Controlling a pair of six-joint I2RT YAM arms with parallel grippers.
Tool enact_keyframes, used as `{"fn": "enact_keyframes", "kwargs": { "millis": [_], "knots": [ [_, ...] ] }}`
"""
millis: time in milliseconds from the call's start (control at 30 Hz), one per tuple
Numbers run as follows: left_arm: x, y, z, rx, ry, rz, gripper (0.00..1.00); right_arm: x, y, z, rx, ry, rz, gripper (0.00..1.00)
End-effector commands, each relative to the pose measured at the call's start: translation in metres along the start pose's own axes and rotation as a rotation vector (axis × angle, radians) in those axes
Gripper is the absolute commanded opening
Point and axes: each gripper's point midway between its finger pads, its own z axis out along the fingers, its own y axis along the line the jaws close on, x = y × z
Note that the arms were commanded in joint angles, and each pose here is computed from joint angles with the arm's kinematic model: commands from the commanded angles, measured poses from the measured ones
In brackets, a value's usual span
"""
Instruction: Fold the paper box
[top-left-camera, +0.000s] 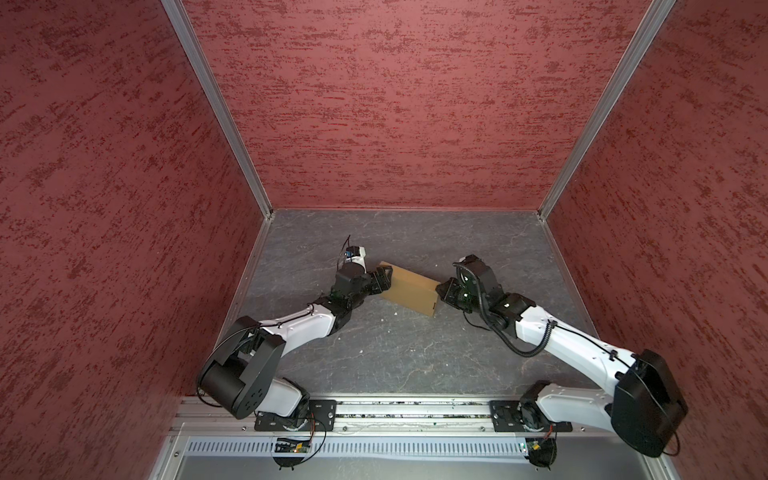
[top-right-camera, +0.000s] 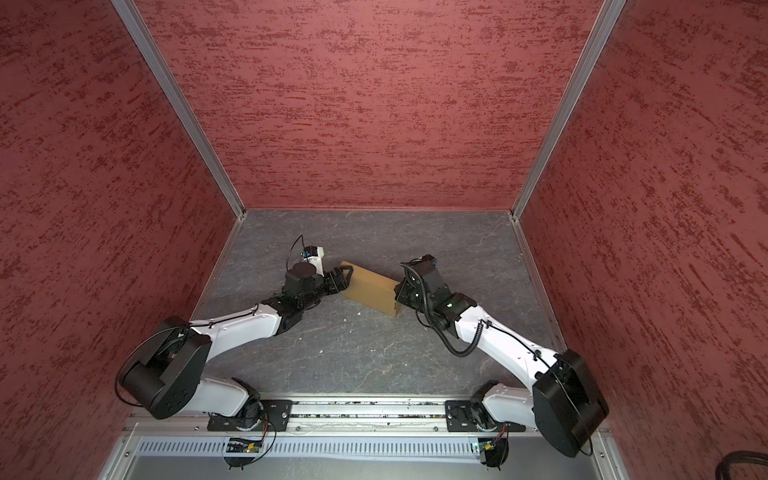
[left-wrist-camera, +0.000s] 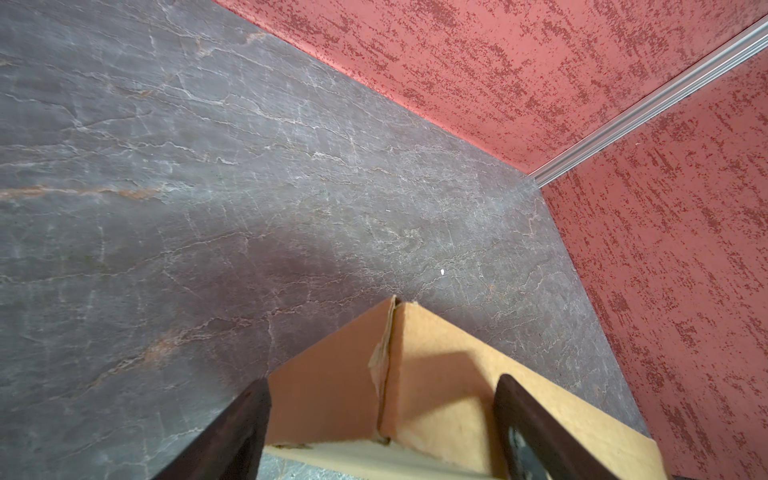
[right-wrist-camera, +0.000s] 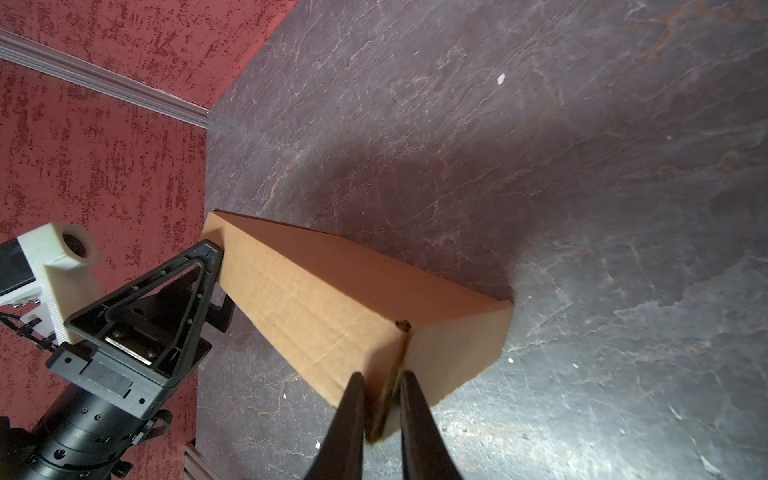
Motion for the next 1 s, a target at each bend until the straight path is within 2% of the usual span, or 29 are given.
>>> {"fn": "enact_keyframes", "kwargs": {
  "millis": [0, 300, 567, 667, 867, 967],
  "knots": [
    [0.072, 0.049, -0.004, -0.169, 0.246, 0.032, 0.84, 0.013, -0.014, 0.011, 0.029, 0.041, -0.024, 0.15],
    [0.08, 0.05, -0.008, -0.165, 0.268, 0.008, 0.78, 0.017, -0.027, 0.027, 0.042, 0.044, -0.068, 0.12],
    [0.066, 0.044, -0.016, -0.138, 0.26, -0.027, 0.77, 0.003, -0.032, 0.029, 0.035, 0.017, -0.085, 0.12],
    [0.057, 0.039, -0.021, -0.118, 0.257, -0.038, 0.78, -0.005, -0.026, 0.026, 0.02, 0.011, -0.108, 0.17],
    [0.035, 0.024, -0.031, -0.059, 0.238, -0.036, 0.82, -0.021, -0.013, 0.02, 0.0, -0.008, -0.139, 0.35],
    [0.023, 0.017, -0.035, -0.031, 0.228, -0.038, 0.83, -0.028, -0.004, 0.015, -0.015, -0.02, -0.156, 0.4]
  ]
}}
